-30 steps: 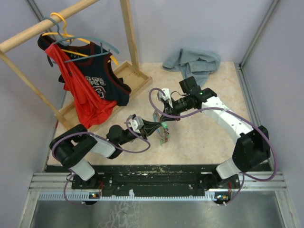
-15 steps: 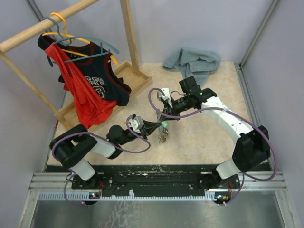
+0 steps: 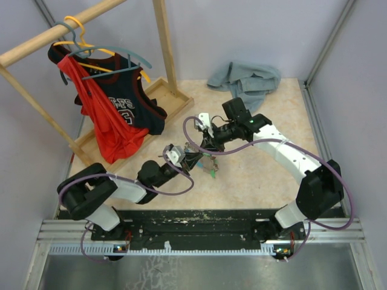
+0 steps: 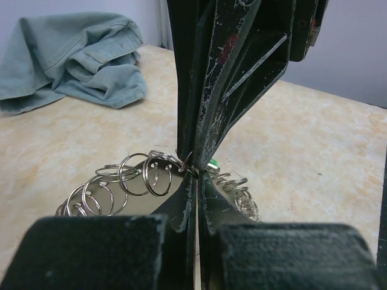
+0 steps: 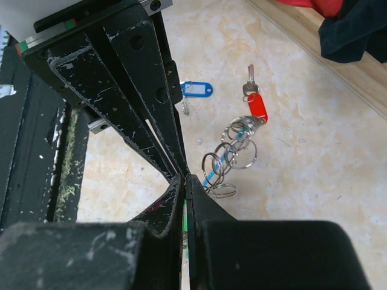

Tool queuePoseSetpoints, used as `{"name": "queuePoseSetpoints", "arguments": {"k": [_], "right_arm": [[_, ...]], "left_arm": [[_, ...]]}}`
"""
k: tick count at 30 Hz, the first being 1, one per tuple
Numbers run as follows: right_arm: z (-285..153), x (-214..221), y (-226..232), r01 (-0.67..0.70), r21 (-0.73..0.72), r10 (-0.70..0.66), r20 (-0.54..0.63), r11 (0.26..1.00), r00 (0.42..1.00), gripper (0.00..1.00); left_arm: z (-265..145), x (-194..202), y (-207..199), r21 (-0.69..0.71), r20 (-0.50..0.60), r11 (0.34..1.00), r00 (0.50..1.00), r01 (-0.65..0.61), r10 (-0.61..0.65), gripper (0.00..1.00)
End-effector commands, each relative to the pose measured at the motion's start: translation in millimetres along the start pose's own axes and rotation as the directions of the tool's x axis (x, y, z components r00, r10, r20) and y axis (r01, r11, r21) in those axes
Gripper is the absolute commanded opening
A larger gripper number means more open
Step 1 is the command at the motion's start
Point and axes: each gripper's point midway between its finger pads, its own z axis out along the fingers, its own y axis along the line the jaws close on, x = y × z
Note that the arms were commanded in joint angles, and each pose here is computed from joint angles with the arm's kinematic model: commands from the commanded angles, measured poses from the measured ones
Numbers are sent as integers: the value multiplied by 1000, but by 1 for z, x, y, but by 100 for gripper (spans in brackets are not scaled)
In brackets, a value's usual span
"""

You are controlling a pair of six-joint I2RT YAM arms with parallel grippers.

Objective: Remove the keys from the keyring

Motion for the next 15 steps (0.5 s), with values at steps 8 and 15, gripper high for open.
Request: {"name": "queuePoseSetpoints", "arguments": {"k": [8, 15], "right_arm": [[5, -9, 4, 21, 18, -21, -10, 1000, 1000, 0], [5, -11, 7, 28, 2, -28, 3, 1000, 1000, 0]], "left_arm": [[13, -82, 18, -109, 250, 993, 968, 34, -6, 0], [8, -86, 12, -75, 285, 994, 957, 83, -58, 0]]}}
